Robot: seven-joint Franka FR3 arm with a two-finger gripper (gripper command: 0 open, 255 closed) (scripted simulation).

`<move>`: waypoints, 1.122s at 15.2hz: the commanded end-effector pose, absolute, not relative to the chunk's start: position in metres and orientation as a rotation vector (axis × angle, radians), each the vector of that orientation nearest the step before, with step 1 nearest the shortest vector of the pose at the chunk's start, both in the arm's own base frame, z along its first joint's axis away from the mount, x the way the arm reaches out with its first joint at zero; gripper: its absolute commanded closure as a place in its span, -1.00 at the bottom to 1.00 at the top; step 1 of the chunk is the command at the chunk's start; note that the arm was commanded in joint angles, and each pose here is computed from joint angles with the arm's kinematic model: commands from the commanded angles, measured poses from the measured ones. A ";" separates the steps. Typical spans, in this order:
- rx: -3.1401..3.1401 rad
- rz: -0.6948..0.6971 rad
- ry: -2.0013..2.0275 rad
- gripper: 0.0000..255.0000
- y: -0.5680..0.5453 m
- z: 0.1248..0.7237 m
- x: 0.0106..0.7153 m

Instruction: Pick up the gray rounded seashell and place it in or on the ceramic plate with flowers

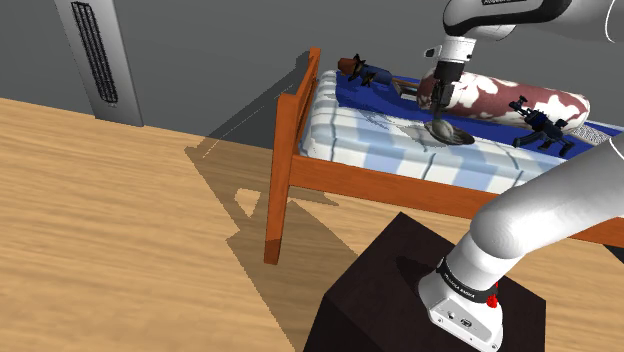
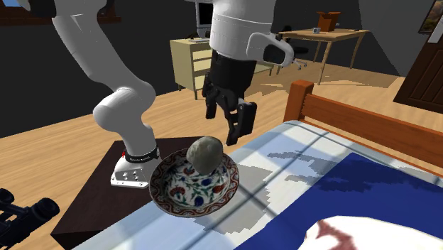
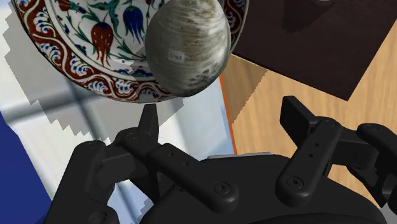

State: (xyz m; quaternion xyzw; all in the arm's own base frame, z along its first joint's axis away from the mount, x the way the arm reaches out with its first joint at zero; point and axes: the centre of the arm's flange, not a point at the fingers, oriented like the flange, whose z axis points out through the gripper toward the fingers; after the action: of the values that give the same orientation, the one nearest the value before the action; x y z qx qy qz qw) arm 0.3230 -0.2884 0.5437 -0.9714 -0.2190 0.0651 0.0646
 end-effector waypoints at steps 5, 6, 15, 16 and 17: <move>-2.918 0.213 -0.707 -1.00 -0.284 0.512 0.319; -2.918 0.213 -0.707 -1.00 -0.284 0.509 0.318; -2.918 0.213 -0.707 1.00 -0.284 0.509 0.318; -2.918 0.213 -0.707 1.00 -0.284 0.509 0.318; -2.918 0.213 -0.707 1.00 -0.284 0.509 0.318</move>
State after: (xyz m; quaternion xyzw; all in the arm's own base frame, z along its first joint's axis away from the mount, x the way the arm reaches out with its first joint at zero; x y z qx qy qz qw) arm 0.3181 -0.2839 0.5090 -0.9674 -0.2342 0.0706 0.0656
